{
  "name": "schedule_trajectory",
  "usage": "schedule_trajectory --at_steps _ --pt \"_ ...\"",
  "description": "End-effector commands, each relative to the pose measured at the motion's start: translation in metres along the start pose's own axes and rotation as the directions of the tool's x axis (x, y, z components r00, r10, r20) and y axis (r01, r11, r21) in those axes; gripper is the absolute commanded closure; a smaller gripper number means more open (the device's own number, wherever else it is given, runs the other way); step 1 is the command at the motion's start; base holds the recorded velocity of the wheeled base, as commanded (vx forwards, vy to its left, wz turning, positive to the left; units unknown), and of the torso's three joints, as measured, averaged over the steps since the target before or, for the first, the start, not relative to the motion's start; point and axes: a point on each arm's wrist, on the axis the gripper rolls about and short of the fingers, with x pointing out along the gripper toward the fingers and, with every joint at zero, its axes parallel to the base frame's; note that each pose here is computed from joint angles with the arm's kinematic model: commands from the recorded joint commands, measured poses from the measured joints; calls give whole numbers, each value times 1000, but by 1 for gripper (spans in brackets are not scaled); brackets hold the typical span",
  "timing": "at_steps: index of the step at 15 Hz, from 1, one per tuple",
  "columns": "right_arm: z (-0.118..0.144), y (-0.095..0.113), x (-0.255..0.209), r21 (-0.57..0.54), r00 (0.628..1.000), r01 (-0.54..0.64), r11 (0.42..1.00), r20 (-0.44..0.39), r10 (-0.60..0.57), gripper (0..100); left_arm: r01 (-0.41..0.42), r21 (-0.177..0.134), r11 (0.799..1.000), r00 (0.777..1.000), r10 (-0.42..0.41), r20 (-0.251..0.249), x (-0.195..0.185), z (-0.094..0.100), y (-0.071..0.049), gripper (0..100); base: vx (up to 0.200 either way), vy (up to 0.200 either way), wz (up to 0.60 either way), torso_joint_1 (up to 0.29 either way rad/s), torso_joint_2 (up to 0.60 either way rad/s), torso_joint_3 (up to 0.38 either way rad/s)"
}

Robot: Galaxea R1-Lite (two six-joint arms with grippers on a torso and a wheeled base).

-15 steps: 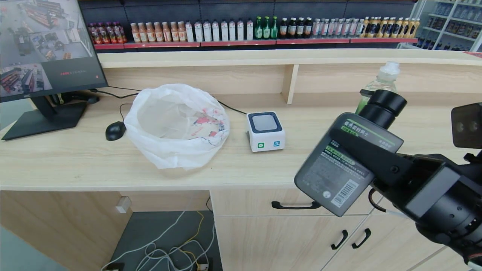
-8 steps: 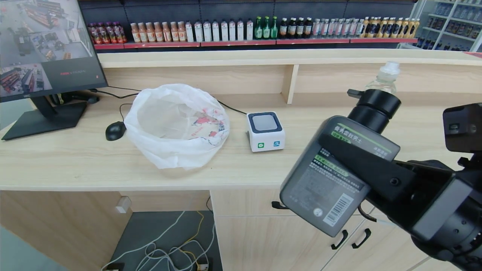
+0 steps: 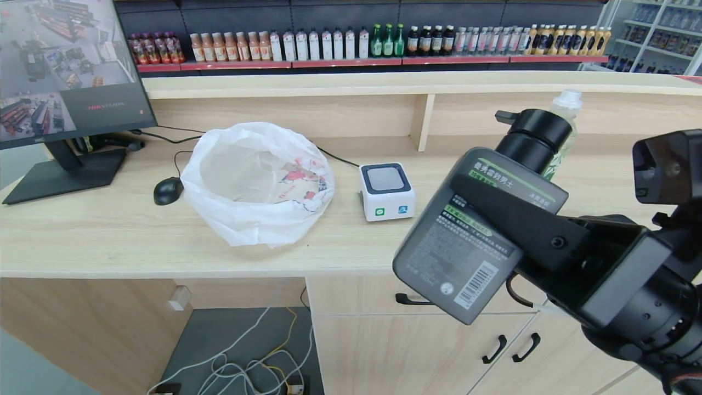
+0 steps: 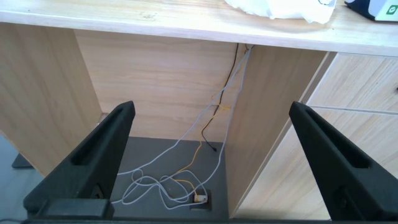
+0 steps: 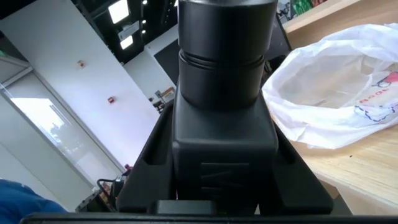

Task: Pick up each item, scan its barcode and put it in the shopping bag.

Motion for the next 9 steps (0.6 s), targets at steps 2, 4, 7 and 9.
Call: schedule_trajectory --at_steps 2,4,7,9 --pt "-1 0 1 1 1000 -11 1000 -9 11 100 -1 0 1000 1000 1 0 0 0 0 0 0 0 0 0 0 0" --pt "0 0 1 1 1000 -12 1000 -8 12 100 -1 0 1000 1000 1 0 0 0 0 0 0 0 0 0 0 0" --pt "-1 2 1 2 1000 -20 1000 -8 20 100 -1 0 1000 1000 1 0 0 0 0 0 0 0 0 0 0 0" --pt "2 6 1 -6 999 -43 999 5 43 100 -1 0 1000 1000 1 0 0 0 0 0 0 0 0 0 0 0"
